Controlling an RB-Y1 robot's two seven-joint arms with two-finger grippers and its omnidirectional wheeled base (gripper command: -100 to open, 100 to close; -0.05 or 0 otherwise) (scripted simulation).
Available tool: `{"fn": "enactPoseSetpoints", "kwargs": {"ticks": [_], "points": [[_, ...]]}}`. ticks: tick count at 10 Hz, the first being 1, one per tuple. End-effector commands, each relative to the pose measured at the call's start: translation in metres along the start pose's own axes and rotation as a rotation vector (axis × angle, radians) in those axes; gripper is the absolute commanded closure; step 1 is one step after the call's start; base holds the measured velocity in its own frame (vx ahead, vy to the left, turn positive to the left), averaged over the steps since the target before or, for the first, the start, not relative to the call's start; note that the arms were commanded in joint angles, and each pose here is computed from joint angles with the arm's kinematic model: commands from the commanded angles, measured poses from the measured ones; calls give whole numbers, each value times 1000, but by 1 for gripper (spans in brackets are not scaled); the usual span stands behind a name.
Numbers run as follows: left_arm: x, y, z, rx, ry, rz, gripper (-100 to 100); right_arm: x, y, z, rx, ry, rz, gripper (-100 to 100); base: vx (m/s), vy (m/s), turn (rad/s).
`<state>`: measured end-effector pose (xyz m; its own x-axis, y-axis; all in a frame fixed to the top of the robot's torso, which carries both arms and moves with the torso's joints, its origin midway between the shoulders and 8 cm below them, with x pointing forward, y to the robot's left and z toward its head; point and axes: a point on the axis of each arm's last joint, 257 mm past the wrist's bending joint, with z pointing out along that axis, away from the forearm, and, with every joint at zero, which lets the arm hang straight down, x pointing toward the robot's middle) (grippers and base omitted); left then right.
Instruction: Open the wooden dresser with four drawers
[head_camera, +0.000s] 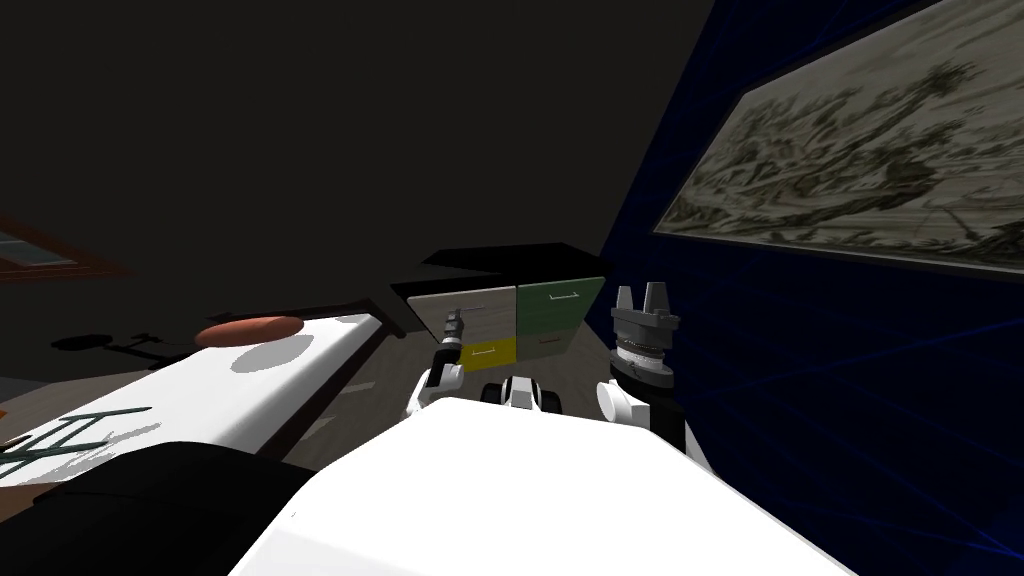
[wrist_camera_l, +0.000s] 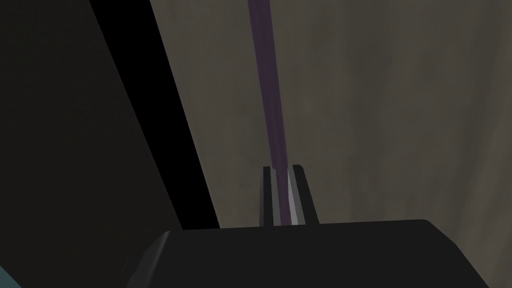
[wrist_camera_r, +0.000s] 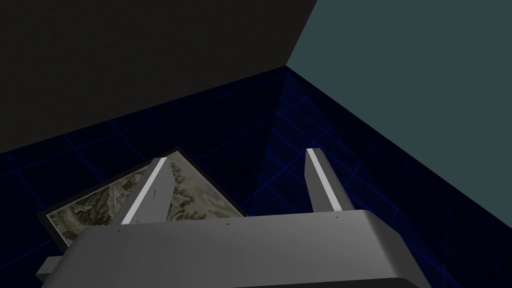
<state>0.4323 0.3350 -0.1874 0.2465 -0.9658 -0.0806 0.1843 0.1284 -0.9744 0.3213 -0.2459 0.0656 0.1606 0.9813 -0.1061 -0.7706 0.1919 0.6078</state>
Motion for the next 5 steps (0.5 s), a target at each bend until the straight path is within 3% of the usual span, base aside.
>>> {"fn": "enactPoseSetpoints", "kwargs": {"ticks": [1,3,5], "points": [[-1,-8,-2,8,1,-1,100,0,0,0,0,0,0,0,-180,-46,-3],[-1,-15,-4,14,2,-1,100,0,0,0,0,0,0,0,-175,-46,1],[0,-7,-10,-7,4,-3,100,0,0,0,0,0,0,0,-103,-31,-6]]}}
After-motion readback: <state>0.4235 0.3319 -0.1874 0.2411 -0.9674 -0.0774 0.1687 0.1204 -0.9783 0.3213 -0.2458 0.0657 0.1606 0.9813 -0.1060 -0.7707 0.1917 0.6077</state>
